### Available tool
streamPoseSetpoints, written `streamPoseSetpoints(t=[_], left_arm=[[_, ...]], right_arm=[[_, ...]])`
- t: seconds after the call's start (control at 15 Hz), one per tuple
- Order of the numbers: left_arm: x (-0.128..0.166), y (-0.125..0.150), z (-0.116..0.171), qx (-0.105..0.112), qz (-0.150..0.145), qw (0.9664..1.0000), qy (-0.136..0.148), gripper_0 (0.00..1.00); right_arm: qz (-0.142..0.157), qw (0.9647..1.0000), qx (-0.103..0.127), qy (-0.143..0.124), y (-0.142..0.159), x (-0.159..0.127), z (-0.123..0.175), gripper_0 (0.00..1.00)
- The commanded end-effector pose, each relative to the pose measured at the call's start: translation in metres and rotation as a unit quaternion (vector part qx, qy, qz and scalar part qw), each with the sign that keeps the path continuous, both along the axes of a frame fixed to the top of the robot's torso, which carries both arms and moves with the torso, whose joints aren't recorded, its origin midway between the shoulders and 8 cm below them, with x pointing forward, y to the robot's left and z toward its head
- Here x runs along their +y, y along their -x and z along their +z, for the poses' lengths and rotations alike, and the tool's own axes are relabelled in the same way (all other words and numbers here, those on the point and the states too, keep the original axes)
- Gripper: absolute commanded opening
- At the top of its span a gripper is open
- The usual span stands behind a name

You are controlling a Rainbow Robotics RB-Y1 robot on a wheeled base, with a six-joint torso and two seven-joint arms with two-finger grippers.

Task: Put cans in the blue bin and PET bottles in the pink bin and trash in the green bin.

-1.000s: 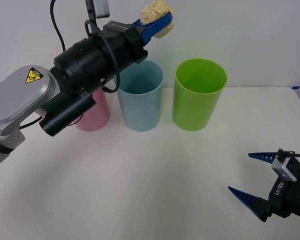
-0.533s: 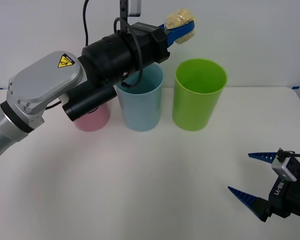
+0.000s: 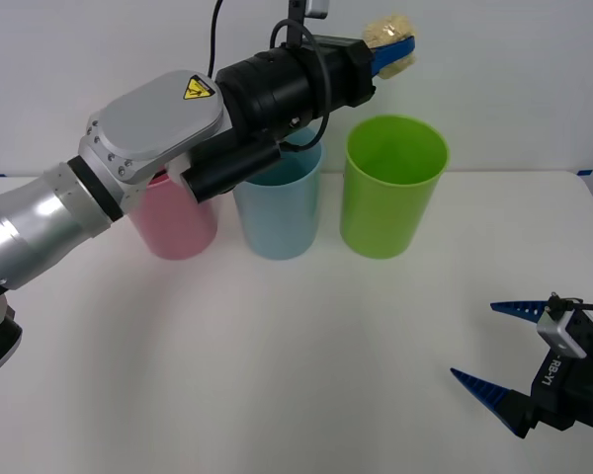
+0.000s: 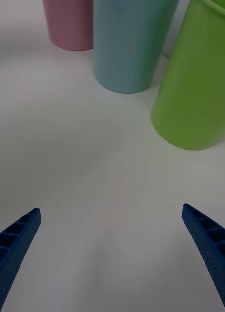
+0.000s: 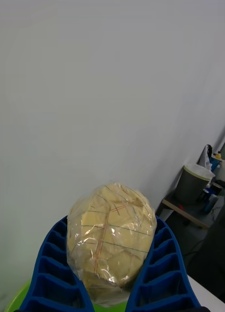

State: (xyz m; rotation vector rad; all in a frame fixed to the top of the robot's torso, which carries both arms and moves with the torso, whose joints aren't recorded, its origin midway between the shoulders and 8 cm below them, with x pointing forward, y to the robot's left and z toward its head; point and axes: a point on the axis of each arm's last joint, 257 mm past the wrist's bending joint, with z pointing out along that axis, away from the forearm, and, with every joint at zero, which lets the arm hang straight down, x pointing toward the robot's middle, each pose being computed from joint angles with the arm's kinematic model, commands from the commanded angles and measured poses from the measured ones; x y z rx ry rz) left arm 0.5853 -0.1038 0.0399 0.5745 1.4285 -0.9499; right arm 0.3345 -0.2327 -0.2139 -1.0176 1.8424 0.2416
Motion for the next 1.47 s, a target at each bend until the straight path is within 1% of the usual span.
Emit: streamPoseSetpoints(t=[0.07, 0.13, 0.27, 0.4, 0.67, 0.8, 1.0, 1.13, 1.27, 1.33, 1.47], left_arm=[[-0.014, -0.008, -0.021, 0.014, 0.002, 0.9995, -0.027, 0.0], [-0.019, -0.015, -0.027, 0.016, 0.007, 0.9991, -0.037, 0.0], [-0.028, -0.019, -0.038, 0.025, 0.008, 0.9983, -0.052, 0.0], [-0.035, -0.026, -0.044, 0.03, 0.015, 0.9974, -0.063, 0.0], [-0.038, -0.037, -0.065, 0.041, 0.026, 0.9946, -0.092, 0.0], [-0.037, -0.035, -0.079, 0.052, 0.026, 0.9932, -0.101, 0.0], [-0.036, -0.036, -0.092, 0.062, 0.027, 0.9913, -0.113, 0.0], [-0.036, -0.036, -0.098, 0.063, 0.027, 0.99, -0.124, 0.0], [-0.035, -0.037, -0.101, 0.068, 0.029, 0.9894, -0.125, 0.0], [-0.036, -0.036, -0.103, 0.069, 0.027, 0.9888, -0.13, 0.0], [-0.036, -0.033, -0.11, 0.081, 0.018, 0.9868, -0.139, 0.0]], right_arm=[[0.0, 1.0, 0.0, 0.0, 0.0, 0.0, 0.0, 1.0], [0.0, 1.0, 0.0, 0.0, 0.0, 0.0, 0.0, 1.0], [0.0, 1.0, 0.0, 0.0, 0.0, 0.0, 0.0, 1.0], [0.0, 1.0, 0.0, 0.0, 0.0, 0.0, 0.0, 1.0], [0.0, 1.0, 0.0, 0.0, 0.0, 0.0, 0.0, 1.0], [0.0, 1.0, 0.0, 0.0, 0.0, 0.0, 0.0, 1.0], [0.0, 1.0, 0.0, 0.0, 0.0, 0.0, 0.0, 1.0], [0.0, 1.0, 0.0, 0.0, 0.0, 0.0, 0.0, 1.0], [0.0, 1.0, 0.0, 0.0, 0.0, 0.0, 0.0, 1.0], [0.0, 1.0, 0.0, 0.0, 0.0, 0.0, 0.0, 1.0], [0.0, 1.0, 0.0, 0.0, 0.0, 0.0, 0.0, 1.0]])
